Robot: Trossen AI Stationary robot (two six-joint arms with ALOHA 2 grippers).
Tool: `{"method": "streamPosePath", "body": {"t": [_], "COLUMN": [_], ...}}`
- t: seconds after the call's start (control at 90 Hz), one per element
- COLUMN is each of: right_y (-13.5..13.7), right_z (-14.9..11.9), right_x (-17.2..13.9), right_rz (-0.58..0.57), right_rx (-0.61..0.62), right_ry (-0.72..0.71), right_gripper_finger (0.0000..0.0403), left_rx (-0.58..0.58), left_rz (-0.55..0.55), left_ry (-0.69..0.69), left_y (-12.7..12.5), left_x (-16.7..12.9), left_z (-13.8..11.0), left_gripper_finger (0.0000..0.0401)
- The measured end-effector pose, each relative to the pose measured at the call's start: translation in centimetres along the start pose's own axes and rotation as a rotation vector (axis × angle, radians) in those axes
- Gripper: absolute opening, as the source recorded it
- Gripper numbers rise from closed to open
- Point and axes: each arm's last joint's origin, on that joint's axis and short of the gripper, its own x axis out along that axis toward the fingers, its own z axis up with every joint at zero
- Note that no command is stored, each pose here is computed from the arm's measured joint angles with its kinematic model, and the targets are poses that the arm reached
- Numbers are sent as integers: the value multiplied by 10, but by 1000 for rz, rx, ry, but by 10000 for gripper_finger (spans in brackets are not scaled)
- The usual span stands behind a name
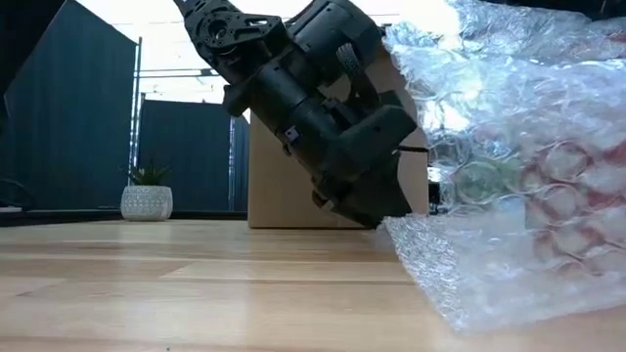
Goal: Wrap mug
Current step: Wrap the red mug with the bubble wrap
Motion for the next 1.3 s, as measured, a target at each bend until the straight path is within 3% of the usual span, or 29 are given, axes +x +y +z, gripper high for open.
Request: {"method": "streamPosePath", "body": {"t": [1.067,1.3], "right_y": [4,5], "right_z": [5,3], "right_x": [0,0], "right_rz": [52,48], "right_rx": [20,-2], "right_ry": [-41,-34], "right_gripper_finger": [155,153], "left_rx": [-3,22], "left_rz": [-9,-24], "left_ry": [-25,-87], "left_y": [-2,-2], "left_x": [0,-3], "left_z": [2,10], "left_gripper_finger": [136,136]}}
